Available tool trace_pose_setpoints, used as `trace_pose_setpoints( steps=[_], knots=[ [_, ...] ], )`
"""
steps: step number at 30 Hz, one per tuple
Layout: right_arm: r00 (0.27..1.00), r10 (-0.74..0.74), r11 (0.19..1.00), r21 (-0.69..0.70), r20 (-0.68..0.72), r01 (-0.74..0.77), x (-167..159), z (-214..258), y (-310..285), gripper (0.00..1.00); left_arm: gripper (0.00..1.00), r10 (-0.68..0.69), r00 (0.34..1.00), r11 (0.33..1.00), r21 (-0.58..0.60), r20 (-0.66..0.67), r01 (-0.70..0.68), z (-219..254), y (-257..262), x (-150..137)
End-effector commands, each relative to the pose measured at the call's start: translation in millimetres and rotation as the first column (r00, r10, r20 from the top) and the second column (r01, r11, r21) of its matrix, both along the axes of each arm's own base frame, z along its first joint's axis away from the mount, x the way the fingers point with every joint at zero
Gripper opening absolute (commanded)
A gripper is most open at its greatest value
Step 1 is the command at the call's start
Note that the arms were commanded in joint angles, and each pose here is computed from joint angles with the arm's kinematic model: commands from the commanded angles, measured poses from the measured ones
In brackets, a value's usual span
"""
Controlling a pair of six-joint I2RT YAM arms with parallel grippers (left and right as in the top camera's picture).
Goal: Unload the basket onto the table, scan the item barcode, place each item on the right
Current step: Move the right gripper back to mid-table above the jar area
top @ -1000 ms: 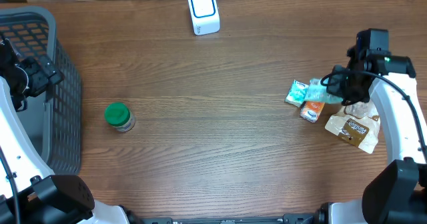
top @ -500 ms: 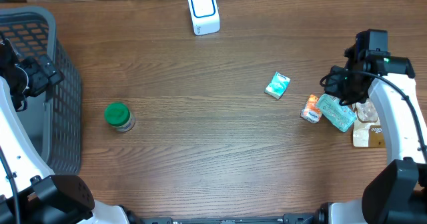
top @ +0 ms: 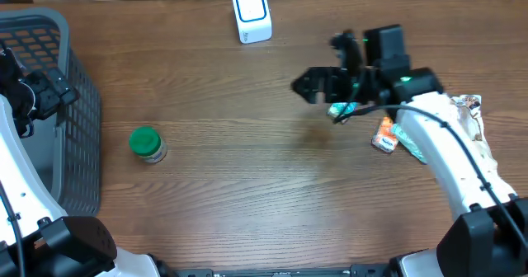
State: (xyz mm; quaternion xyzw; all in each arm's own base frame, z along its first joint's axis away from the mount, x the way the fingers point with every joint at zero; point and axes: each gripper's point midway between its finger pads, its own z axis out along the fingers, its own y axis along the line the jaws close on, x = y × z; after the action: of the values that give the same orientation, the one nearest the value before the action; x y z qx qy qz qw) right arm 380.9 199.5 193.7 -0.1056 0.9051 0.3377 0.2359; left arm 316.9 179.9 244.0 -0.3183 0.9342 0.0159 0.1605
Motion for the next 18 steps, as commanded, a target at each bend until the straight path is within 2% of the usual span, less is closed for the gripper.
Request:
trace_pose_setpoints(
  steps=[1, 3, 5, 8, 13, 16, 18],
  knots=[
    [0.996, 0.083, 0.996, 0.030, 0.030, -0.084, -10.3, 9.9, 43.2, 1.00, 1.00, 0.001, 1.000, 1.000, 0.006, -0.014, 0.000, -3.2, 3.4, -0.8],
    [1.000, 0.007, 0.997, -0.076, 0.025, -0.006, -7.4, -6.1, 44.5, 1.00, 1.00, 0.000, 1.000, 1.000, 0.006, -0.014, 0.000, -3.2, 3.3, -0.8],
    [0.992, -0.129, 0.974, -0.186, -0.003, 0.126, -4.4, -23.7, 32.3, 1.00, 1.00, 0.000, 1.000, 1.000, 0.006, -0.013, 0.000, -3.2, 3.3, -0.7],
    [0.958, -0.283, 0.930, -0.256, -0.038, 0.264, -1.9, -40.2, 17.2, 1.00, 1.00, 0.000, 1.000, 1.000, 0.006, -0.013, 0.000, -3.2, 3.3, -0.7],
    [0.938, -0.339, 0.918, -0.245, -0.073, 0.312, 5.9, -56.2, 19.6, 1.00, 1.00, 0.000, 1.000, 1.000, 0.006, -0.013, 0.000, -3.2, 3.3, -0.7],
    [0.936, -0.341, 0.915, -0.258, -0.090, 0.309, 7.6, -68.2, 22.0, 1.00, 1.00, -0.071, 0.992, 0.986, 0.144, -0.108, 0.086, -2.1, 23.3, -12.6],
    [0.934, -0.341, 0.913, -0.275, -0.106, 0.302, 7.4, -78.2, 22.3, 1.00, 1.00, -0.066, 0.988, 0.978, 0.187, -0.139, 0.092, -0.8, 30.9, -17.1]
  ],
)
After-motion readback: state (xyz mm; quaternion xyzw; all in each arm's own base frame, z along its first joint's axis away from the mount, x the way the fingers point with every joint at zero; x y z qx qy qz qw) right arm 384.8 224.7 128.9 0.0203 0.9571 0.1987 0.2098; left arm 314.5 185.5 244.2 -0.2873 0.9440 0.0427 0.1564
